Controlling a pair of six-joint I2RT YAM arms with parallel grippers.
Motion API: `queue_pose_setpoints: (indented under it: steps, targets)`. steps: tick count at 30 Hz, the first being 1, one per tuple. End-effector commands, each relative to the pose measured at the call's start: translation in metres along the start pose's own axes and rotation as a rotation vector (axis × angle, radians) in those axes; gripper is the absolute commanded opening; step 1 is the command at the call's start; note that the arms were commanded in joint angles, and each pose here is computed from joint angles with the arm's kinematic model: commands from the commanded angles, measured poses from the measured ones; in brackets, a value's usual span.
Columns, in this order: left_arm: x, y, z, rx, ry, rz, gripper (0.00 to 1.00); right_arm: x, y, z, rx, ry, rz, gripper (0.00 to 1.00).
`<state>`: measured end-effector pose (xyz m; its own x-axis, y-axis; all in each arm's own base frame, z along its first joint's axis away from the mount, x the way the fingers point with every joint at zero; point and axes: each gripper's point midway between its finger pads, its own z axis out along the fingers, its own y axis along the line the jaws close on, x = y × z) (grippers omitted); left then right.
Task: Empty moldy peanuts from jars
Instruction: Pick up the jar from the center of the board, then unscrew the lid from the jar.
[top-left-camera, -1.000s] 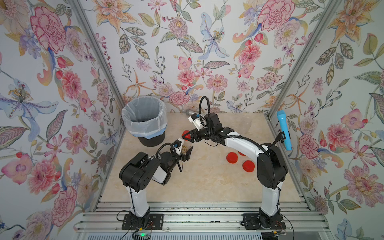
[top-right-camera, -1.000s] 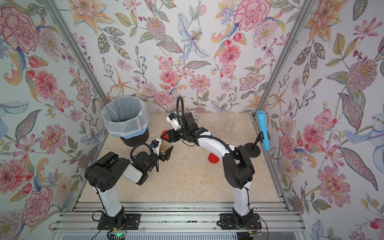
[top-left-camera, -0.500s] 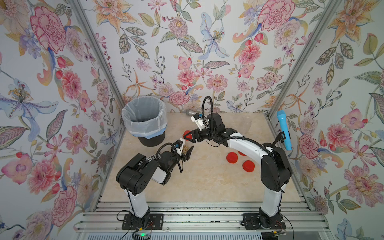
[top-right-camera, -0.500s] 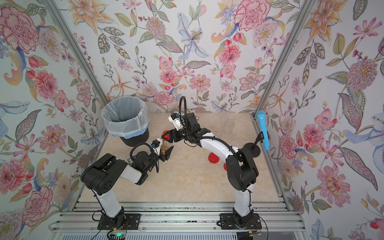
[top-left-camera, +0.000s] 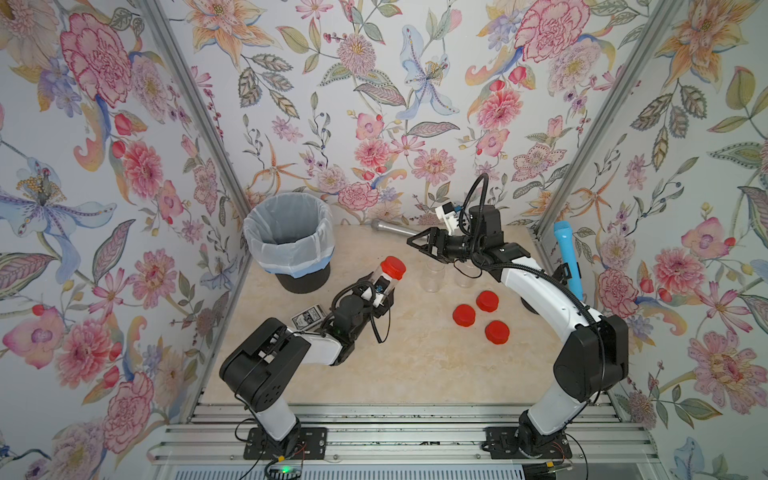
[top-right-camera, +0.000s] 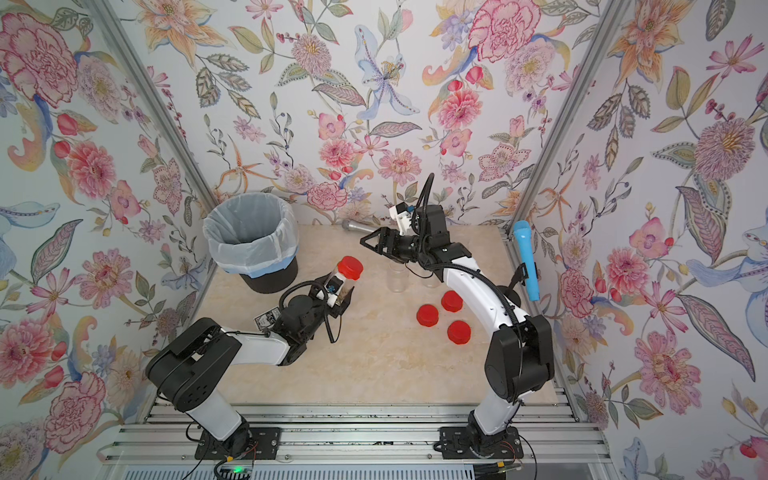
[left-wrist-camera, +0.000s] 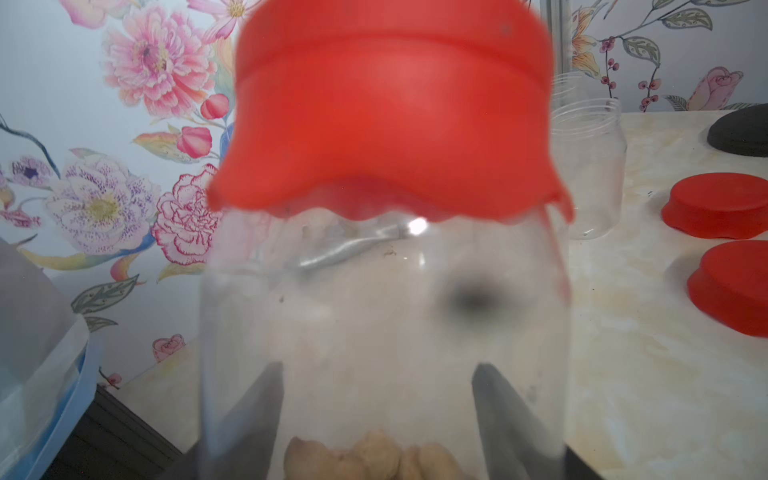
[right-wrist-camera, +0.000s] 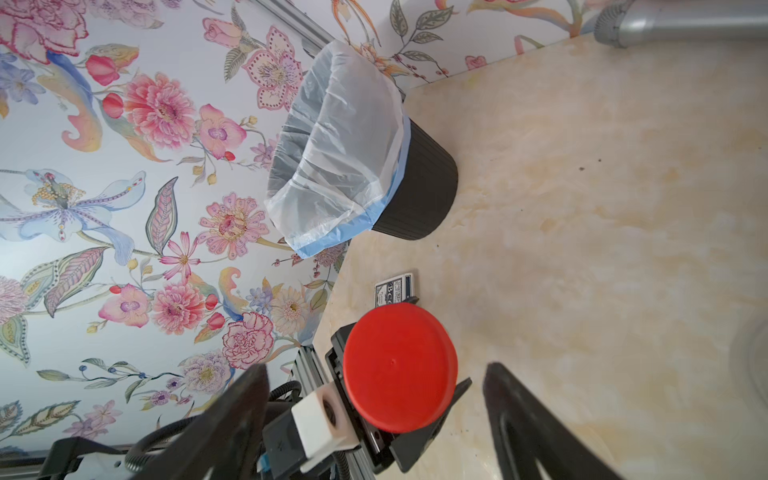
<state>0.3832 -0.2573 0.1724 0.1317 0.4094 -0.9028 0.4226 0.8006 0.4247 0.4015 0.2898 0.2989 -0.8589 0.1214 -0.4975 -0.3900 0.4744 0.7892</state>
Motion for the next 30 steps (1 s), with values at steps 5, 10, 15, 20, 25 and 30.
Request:
queue_pose_setpoints:
  steps: [5,10,15,20,25,30]
  targets:
    - [-0.018,0.015,0.002,-0.168,0.054,0.277,0.46,0.024,-0.005,0.0,0.044,0.156,0.045,0.84]
    - [-0.023,0.011,0.001,-0.167,0.046,0.299,0.45,0.029,-0.008,0.007,0.078,0.181,0.009,0.85]
    - [-0.026,0.011,0.001,-0.167,0.05,0.321,0.45,0.035,-0.004,0.017,0.049,0.212,0.001,0.86]
    - [-0.028,0.012,0.0,-0.176,0.047,0.325,0.44,0.041,-0.004,0.025,0.044,0.238,-0.011,0.85]
    - [-0.03,0.013,-0.002,-0.182,0.044,0.328,0.44,0.047,-0.011,0.032,0.072,0.255,-0.02,0.85]
    - [-0.032,0.015,-0.002,-0.192,0.039,0.328,0.44,0.052,-0.011,0.035,0.066,0.272,-0.029,0.81]
